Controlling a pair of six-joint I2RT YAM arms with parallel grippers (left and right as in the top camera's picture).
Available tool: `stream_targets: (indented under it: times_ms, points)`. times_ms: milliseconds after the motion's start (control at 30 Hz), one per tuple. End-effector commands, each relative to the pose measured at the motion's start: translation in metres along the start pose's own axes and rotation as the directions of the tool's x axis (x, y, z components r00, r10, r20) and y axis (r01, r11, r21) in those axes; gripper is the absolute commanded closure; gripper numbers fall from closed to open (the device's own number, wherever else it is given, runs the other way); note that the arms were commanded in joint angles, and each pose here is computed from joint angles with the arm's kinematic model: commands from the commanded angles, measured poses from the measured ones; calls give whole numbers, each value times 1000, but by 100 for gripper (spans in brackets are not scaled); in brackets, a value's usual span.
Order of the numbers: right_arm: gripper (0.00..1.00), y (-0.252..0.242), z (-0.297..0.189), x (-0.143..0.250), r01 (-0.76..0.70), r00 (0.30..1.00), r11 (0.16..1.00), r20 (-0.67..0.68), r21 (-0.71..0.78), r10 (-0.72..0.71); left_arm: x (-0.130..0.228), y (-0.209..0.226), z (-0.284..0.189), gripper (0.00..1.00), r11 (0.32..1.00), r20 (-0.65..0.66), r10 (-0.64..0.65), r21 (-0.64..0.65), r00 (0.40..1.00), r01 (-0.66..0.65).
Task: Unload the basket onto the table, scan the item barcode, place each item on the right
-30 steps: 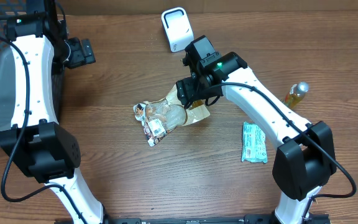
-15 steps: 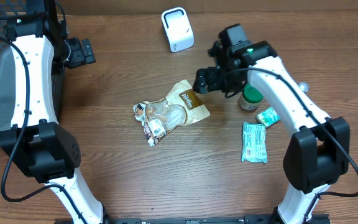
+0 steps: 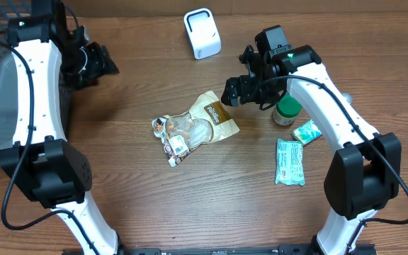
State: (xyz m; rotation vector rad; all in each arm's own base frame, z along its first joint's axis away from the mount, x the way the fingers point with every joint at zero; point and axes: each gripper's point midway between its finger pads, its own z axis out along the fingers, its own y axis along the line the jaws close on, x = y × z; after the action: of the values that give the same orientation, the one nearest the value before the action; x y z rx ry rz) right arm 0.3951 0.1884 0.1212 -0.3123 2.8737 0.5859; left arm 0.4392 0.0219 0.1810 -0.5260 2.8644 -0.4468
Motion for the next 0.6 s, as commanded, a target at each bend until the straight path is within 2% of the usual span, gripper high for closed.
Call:
stream_targets:
  times_ms: [0,200,333,567]
  points:
    - [5,3,2,3,53,999,999,-7,-13,-53,20,-47,1,96,985,-79,28,170,996,-14]
    - [2,2,5,3,51,999,999,-11,-12,-51,53,-71,21,96,989,-134,147,19,980,-146]
    - [2,-2,15,5,44,999,999,-29,-11,-44,78,-87,40,96,979,-178,172,-83,969,-189]
    - [2,4,39,9,68,994,993,-74,-99,-76,121,-101,79,96,953,-272,243,-113,931,-281]
